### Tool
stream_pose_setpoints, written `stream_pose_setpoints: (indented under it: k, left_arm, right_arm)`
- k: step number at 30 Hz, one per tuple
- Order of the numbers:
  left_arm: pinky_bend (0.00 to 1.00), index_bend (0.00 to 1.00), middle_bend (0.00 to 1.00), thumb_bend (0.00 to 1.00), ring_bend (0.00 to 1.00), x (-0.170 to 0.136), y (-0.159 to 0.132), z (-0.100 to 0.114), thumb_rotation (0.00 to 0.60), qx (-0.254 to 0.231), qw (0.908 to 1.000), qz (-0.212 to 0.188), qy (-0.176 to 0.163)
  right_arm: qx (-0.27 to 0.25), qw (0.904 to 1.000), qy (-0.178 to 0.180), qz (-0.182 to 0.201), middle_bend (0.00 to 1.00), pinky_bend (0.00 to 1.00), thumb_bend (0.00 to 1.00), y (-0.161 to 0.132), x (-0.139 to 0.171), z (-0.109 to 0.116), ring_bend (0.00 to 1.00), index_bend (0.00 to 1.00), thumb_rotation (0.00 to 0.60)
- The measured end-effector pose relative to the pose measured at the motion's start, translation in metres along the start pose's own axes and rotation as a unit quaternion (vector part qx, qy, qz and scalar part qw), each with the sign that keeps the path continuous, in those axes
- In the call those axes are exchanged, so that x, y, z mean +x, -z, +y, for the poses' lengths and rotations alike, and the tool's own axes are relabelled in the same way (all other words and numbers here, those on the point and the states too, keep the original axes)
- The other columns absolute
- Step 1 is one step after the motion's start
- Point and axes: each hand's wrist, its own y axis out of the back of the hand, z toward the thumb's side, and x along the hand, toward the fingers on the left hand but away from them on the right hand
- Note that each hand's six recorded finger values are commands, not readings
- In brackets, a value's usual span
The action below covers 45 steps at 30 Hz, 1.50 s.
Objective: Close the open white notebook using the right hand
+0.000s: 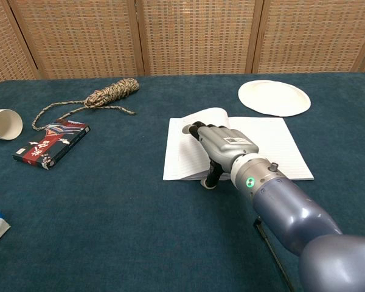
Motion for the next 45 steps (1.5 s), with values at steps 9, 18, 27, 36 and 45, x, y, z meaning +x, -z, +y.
stream_pose_setpoints:
  k: [9, 18, 27, 36, 45]
  left_arm:
    - [0.0, 0.0, 0.0, 0.07, 0.0, 0.0004, 0.0012, -0.0012, 0.6, -0.001, 1.0, 0.001, 0.002]
    - [0.0, 0.0, 0.0, 0.07, 0.0, 0.0008, 0.0006, -0.0015, 0.6, -0.001, 1.0, 0.0, 0.003]
    - [0.0, 0.0, 0.0, 0.07, 0.0, 0.0003, 0.0003, -0.0018, 0.6, -0.001, 1.0, 0.0, 0.003]
    - [0.0, 0.0, 0.0, 0.07, 0.0, 0.0005, 0.0004, -0.0019, 0.6, -0.001, 1.0, 0.0, 0.002]
    - [0.0, 0.0, 0.0, 0.07, 0.0, 0.0001, 0.0001, -0.001, 0.6, -0.002, 1.0, 0.0, 0.0]
  right_arm:
    - [-0.008, 0.9999, -0.008, -0.003, 0.0, 0.0, 0.36, 0.0001, 0.0009, -0.0052, 0.0, 0.0, 0.6]
    - [-0.018, 0.9998, -0.008, -0.003, 0.0, 0.0, 0.36, 0.0007, 0.0014, -0.0043, 0.0, 0.0, 0.6]
    - [-0.03, 0.9994, -0.014, -0.004, 0.0, 0.0, 0.35, 0.0011, 0.0017, -0.007, 0.0, 0.0, 0.6]
    - [-0.022, 0.9997, -0.009, -0.001, 0.0, 0.0, 0.35, 0.0001, 0.0, -0.0063, 0.0, 0.0, 0.6]
    - [0.027, 0.9994, 0.02, -0.002, 0.0, 0.0, 0.42, 0.0034, -0.0028, -0.005, 0.0, 0.0, 0.6]
